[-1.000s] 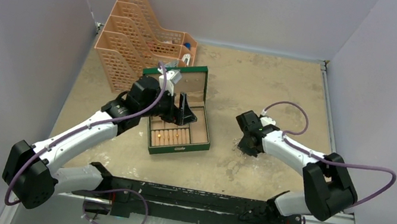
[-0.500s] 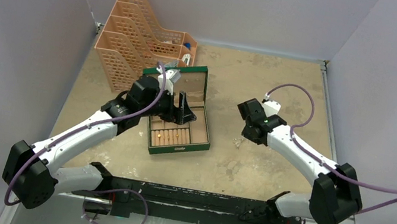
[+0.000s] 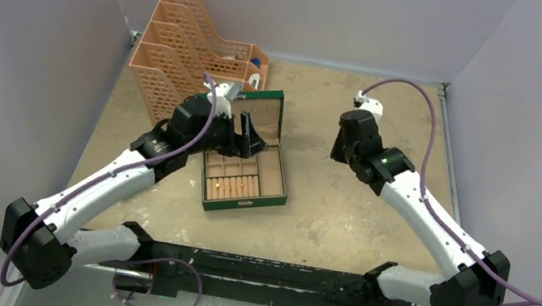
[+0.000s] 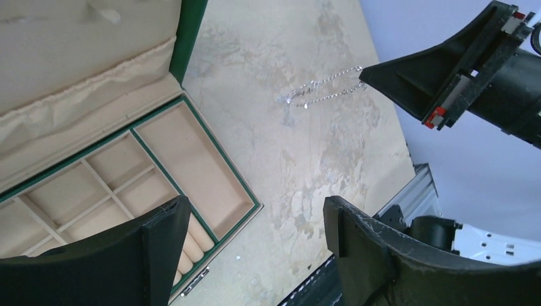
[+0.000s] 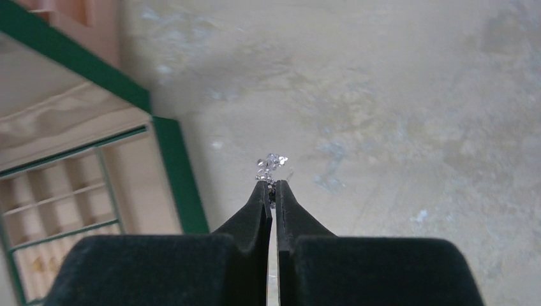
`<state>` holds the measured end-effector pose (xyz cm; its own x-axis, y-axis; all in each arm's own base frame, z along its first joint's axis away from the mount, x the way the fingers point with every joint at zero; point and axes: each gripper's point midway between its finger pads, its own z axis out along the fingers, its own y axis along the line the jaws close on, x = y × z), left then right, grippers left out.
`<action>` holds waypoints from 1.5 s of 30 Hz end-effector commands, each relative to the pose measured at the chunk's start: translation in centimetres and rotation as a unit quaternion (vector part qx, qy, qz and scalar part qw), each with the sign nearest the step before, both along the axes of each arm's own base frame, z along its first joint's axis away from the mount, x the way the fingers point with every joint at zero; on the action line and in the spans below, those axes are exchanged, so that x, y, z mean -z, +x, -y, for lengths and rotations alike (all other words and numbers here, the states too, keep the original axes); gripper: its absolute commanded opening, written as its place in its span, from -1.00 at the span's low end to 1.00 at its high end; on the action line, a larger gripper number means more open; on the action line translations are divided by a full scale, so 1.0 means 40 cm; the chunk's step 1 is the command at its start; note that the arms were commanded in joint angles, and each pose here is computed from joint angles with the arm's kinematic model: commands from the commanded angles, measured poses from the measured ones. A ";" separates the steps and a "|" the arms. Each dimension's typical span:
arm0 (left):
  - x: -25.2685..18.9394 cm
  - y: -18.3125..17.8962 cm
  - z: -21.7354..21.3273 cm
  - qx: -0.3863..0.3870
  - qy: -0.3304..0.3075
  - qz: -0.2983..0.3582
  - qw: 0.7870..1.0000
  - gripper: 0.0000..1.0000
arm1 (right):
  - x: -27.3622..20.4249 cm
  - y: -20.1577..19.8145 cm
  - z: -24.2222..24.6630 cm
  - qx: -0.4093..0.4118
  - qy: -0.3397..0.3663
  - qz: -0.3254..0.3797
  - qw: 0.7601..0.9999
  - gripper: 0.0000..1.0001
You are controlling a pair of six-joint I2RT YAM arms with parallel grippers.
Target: Organize the mixed jewelry
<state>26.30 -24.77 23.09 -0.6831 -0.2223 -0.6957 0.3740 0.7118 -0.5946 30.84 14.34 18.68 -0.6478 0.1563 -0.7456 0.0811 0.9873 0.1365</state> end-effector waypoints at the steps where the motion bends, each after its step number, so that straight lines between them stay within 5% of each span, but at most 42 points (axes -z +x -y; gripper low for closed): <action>1: -0.119 0.022 -0.009 -0.030 -0.034 0.045 0.998 0.53 | -0.166 0.031 -0.093 -0.124 0.037 0.093 0.987 -1.00; 9: -0.186 0.028 -0.012 -0.017 -0.045 0.069 0.996 0.57 | -0.339 -0.083 -0.311 -0.372 0.094 0.188 0.904 -1.00; 19: -0.139 0.051 -0.131 -0.071 -0.068 0.037 0.994 0.59 | -0.365 -0.140 -0.456 -0.491 0.071 0.192 0.847 -1.00; 26: -0.060 0.047 -0.202 -0.139 -0.064 -0.005 0.988 0.55 | -0.313 -0.111 -0.544 -0.494 0.034 0.165 0.853 -1.00; 32: -0.027 0.036 -0.390 -0.354 -0.027 -0.023 0.935 0.54 | -0.291 -0.054 -0.601 -0.470 0.008 0.168 0.867 -1.00; 39: -0.073 -0.019 -0.523 -0.469 -0.028 0.021 0.882 0.54 | -0.260 -0.002 -0.681 -0.477 -0.034 0.182 0.859 -1.00; 45: -0.098 -0.047 -0.556 -0.487 -0.036 0.049 0.871 0.55 | -0.220 0.053 -0.728 -0.468 -0.067 0.183 0.862 -1.00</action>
